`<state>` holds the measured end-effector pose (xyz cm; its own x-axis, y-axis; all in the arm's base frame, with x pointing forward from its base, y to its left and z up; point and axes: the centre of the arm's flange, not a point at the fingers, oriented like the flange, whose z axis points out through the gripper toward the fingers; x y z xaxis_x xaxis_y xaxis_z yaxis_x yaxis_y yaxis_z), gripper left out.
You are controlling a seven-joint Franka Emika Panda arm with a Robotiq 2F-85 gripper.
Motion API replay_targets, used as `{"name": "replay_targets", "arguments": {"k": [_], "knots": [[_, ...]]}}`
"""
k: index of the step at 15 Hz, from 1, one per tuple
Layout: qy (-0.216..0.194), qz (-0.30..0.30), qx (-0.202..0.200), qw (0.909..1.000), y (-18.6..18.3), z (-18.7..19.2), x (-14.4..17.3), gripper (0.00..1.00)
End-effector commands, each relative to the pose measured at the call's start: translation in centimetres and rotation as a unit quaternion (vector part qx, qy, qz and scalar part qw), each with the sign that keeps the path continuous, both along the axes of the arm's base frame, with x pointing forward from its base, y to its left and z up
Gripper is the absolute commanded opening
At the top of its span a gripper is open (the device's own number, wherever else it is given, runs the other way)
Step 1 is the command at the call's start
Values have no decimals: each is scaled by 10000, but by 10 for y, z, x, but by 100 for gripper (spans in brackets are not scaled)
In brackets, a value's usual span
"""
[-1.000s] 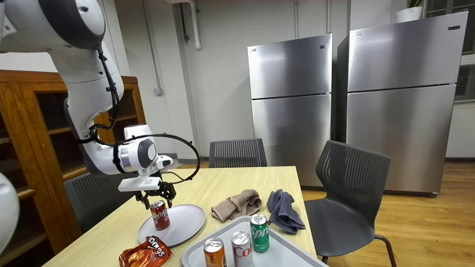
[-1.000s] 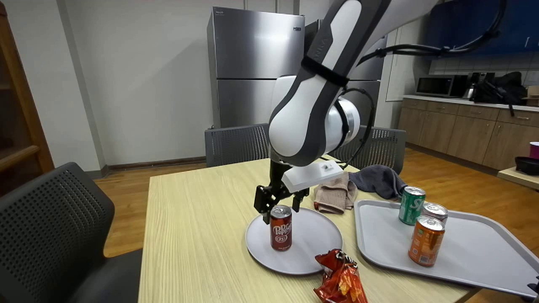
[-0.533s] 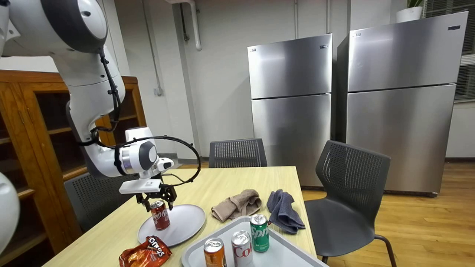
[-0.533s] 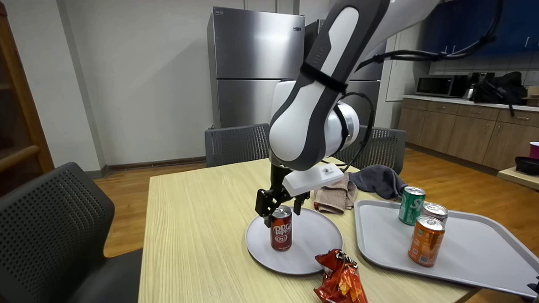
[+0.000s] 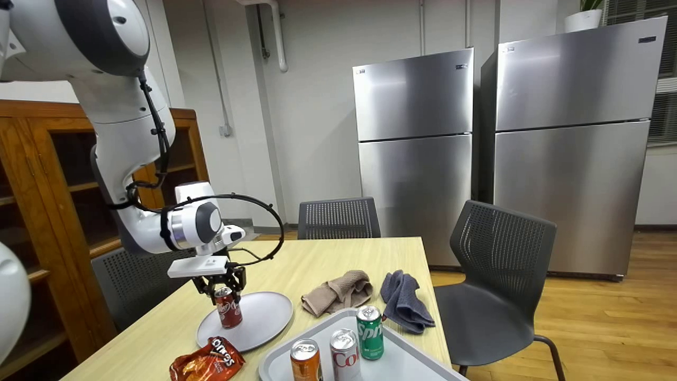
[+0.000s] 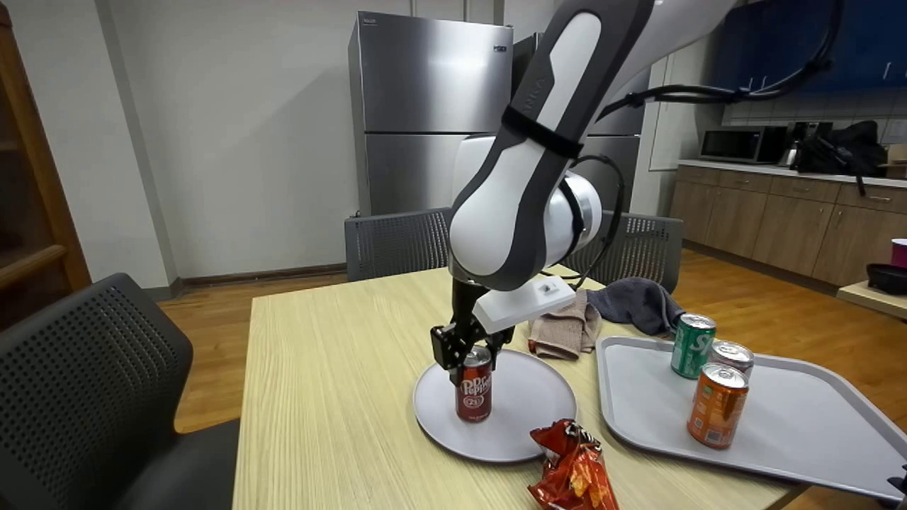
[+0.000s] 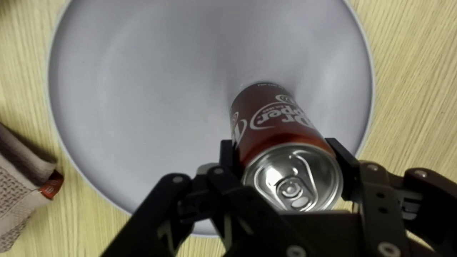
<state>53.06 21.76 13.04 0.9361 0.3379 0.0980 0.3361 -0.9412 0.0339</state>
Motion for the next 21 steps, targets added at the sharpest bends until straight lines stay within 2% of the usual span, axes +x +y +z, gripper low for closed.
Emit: {"name": "replay_targets", "arguments": {"k": [1,9,14,21], "knots": [[-33,81,-98,9999,6,2,3,38],[-436,-34,-166,9989,-14,45,3,38],[-657,-639,-197,9956,-59,72,13,38],[-718,-1499,-392,9853,-130,84,13,38]]}}
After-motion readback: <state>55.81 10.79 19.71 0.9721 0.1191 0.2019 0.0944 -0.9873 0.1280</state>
